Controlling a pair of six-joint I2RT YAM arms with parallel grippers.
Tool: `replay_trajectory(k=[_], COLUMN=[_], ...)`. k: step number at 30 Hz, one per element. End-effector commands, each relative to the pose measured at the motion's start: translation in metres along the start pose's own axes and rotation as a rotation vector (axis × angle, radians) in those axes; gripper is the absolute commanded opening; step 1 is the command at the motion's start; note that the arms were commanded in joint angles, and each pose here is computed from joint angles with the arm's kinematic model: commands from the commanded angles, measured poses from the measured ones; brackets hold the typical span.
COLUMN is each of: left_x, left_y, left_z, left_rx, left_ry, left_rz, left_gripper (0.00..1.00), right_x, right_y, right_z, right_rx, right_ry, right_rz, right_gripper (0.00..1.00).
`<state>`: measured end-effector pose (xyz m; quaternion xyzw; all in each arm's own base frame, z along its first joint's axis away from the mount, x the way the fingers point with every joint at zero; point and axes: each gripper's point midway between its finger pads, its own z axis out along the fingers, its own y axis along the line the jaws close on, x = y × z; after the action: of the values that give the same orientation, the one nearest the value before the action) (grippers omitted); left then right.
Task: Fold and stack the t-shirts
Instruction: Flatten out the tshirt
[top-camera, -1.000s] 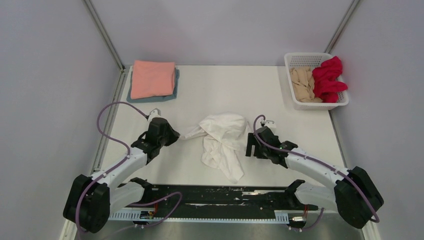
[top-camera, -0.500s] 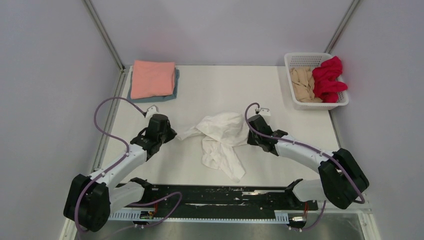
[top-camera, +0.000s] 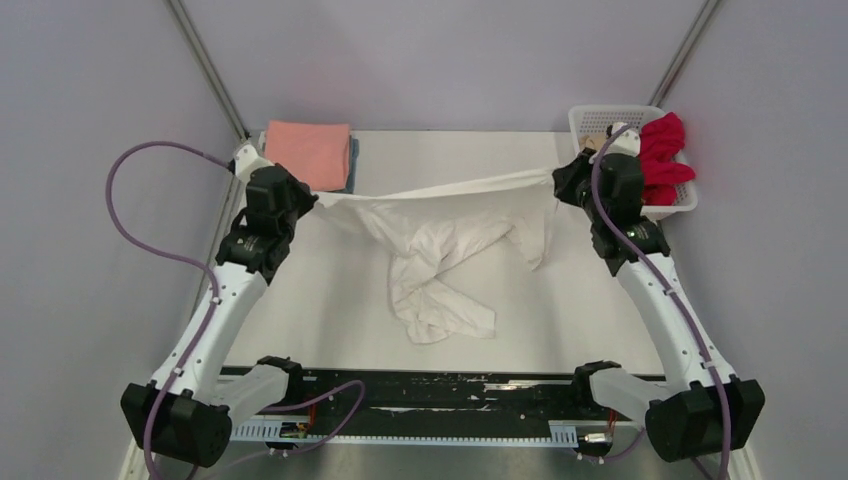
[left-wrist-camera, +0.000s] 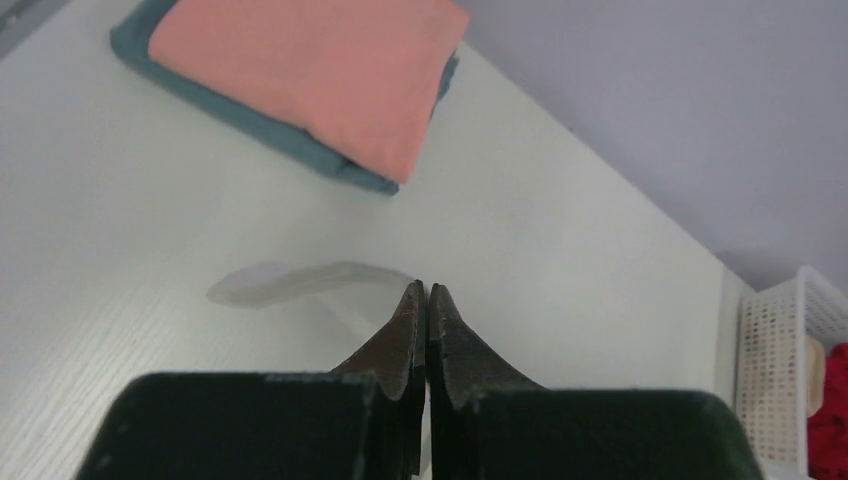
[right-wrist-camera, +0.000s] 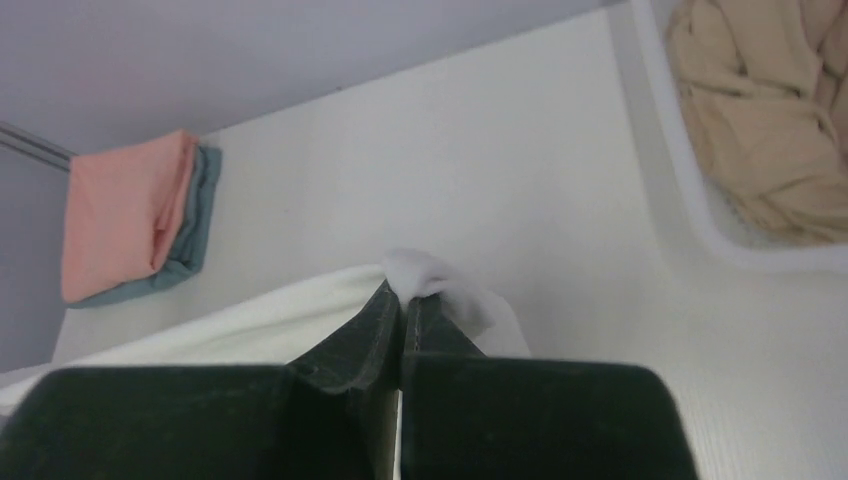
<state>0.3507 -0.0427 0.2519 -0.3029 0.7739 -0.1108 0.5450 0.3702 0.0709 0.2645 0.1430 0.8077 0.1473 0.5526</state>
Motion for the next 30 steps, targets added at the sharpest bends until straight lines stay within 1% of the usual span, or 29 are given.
replay_trajectory(k=[1,2,3,4,5,6,7,8,9,10,11,12,13,16,17,19,22,25,26,28,30], left_x=[-0.096,-0.118,-0.127,-0.146,-0.155,-0.171,-0.179,-0.194,-0.199,-0.211,-0.212,-0.222,-0.222,-0.232,-0.229,-0.227,-0.227,-0.241,-0.242,-0.244,-0.236], left_y=[-0.023,-0.031,-0.034,-0.043,-0.047,-0.055,-0.061,-0.066,-0.07,-0.071,-0.075,-0.075,-0.079,-0.081,-0.086,-0.086,-0.086,-0.082,-0.083,-0.096,-0.117], left_z=[-0.047,-0.063,-0.071,-0.09,-0.1,-0.122,-0.134,-0.158,-0.17,-0.195,-0.207,-0.233,-0.247,-0.308,-0.321,-0.361,-0.404,-0.431,-0.435,-0.44,-0.438], left_rx=[0.033,0.055,0.065,0.105,0.126,0.18,0.218,0.263,0.298,0.342,0.38,0.427,0.477,0.618,0.674,0.783,0.896,0.916,0.924,0.977,1.064], left_ry=[-0.232,-0.283,-0.301,-0.343,-0.361,-0.399,-0.417,-0.461,-0.474,-0.515,-0.516,-0.555,-0.558,-0.627,-0.624,-0.659,-0.715,-0.785,-0.787,-0.774,-0.721], left_rz=[-0.007,-0.011,-0.009,-0.015,-0.01,-0.026,-0.019,-0.034,-0.022,-0.034,-0.018,-0.026,-0.004,0.013,0.04,0.068,0.104,0.099,0.102,0.125,0.181], left_gripper=[0.0,0.0,0.0,0.0,0.0,0.0,0.0,0.0,0.0,0.0,0.0,0.0,0.0,0.0,0.0,0.0,0.0,0.0,0.0,0.0,0.0], right_x=[-0.099,-0.112,-0.126,-0.138,-0.149,-0.161,-0.169,-0.177,-0.187,-0.192,-0.196,-0.199,-0.201,-0.204,-0.205,-0.206,-0.206,-0.206,-0.207,-0.209,-0.212], right_y=[0.037,0.041,0.046,0.051,0.057,0.062,0.071,0.077,0.082,0.085,0.09,0.094,0.098,0.109,0.113,0.116,0.116,0.117,0.117,0.116,0.111], right_z=[-0.052,-0.062,-0.074,-0.088,-0.101,-0.118,-0.135,-0.152,-0.171,-0.188,-0.205,-0.223,-0.241,-0.29,-0.307,-0.337,-0.376,-0.402,-0.407,-0.405,-0.388], right_rx=[-0.127,-0.136,-0.148,-0.165,-0.185,-0.203,-0.244,-0.274,-0.297,-0.318,-0.344,-0.372,-0.404,-0.495,-0.526,-0.569,-0.609,-0.639,-0.641,-0.63,-0.584], right_ry=[-0.227,-0.261,-0.297,-0.333,-0.368,-0.409,-0.435,-0.465,-0.502,-0.528,-0.554,-0.578,-0.599,-0.653,-0.677,-0.725,-0.796,-0.842,-0.851,-0.854,-0.839], right_rz=[-0.085,-0.092,-0.099,-0.105,-0.109,-0.109,-0.117,-0.122,-0.121,-0.123,-0.126,-0.13,-0.134,-0.144,-0.152,-0.163,-0.169,-0.18,-0.179,-0.174,-0.153], right_gripper=[0.0,0.0,0.0,0.0,0.0,0.0,0.0,0.0,0.0,0.0,0.0,0.0,0.0,0.0,0.0,0.0,0.0,0.0,0.0,0.0,0.0])
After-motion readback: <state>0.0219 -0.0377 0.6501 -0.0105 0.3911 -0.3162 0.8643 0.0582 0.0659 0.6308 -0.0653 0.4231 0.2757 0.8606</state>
